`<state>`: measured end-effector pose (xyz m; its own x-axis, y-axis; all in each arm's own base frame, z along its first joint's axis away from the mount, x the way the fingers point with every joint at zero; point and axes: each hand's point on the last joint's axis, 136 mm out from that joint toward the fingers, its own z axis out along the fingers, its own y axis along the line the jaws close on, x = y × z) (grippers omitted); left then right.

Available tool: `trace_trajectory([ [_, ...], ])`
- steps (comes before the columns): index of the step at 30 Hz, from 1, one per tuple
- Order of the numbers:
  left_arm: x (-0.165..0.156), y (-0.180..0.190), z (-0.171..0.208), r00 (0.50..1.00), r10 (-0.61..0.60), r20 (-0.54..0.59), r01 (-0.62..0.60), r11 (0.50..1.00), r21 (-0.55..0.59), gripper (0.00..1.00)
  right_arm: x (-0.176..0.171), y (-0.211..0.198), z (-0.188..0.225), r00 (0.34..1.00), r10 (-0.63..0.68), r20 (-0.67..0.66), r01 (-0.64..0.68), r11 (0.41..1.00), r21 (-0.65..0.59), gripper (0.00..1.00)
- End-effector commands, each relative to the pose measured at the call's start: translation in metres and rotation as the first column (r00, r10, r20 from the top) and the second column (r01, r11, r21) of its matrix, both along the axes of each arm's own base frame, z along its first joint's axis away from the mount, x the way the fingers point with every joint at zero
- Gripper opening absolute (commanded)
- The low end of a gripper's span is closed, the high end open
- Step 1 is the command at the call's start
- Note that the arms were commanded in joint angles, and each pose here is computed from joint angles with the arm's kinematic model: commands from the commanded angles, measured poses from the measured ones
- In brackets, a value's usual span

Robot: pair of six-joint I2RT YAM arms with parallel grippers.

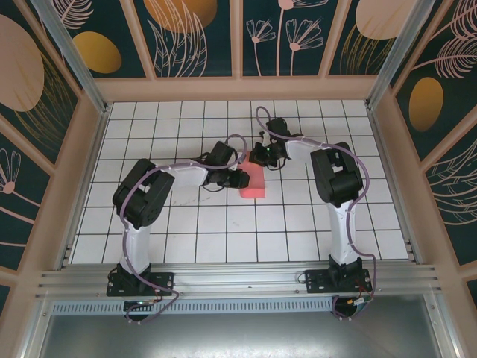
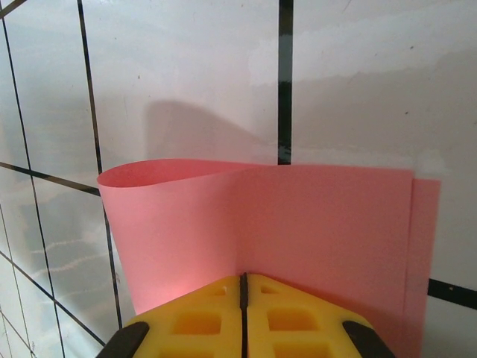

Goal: Fold a paper plane with a square sheet of paper (fold left side to right side)
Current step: First fold the square sheet of paper in half at the center of the table.

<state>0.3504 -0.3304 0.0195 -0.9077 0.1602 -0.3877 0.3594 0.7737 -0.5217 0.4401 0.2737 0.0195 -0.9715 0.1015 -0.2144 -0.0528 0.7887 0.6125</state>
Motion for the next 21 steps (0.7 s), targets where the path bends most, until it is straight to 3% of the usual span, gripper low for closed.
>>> trace_trajectory([
  [1,-0.044,0.015,-0.021,0.99,-0.037,-0.134,0.048,0.996,0.078,0.31,-0.012,-0.018,-0.036,0.997,-0.025,-0.074,0.016,0.993,-0.12,0.08],
  [14,-0.07,0.016,-0.017,0.986,-0.094,-0.139,0.104,0.992,0.066,0.31,-0.012,-0.021,-0.039,0.997,-0.027,-0.076,0.017,0.991,-0.131,0.08],
  [21,-0.088,0.011,-0.004,0.979,-0.15,-0.141,0.152,0.988,-0.003,0.31,-0.011,-0.018,-0.037,0.997,-0.019,-0.073,0.01,0.993,-0.116,0.08],
])
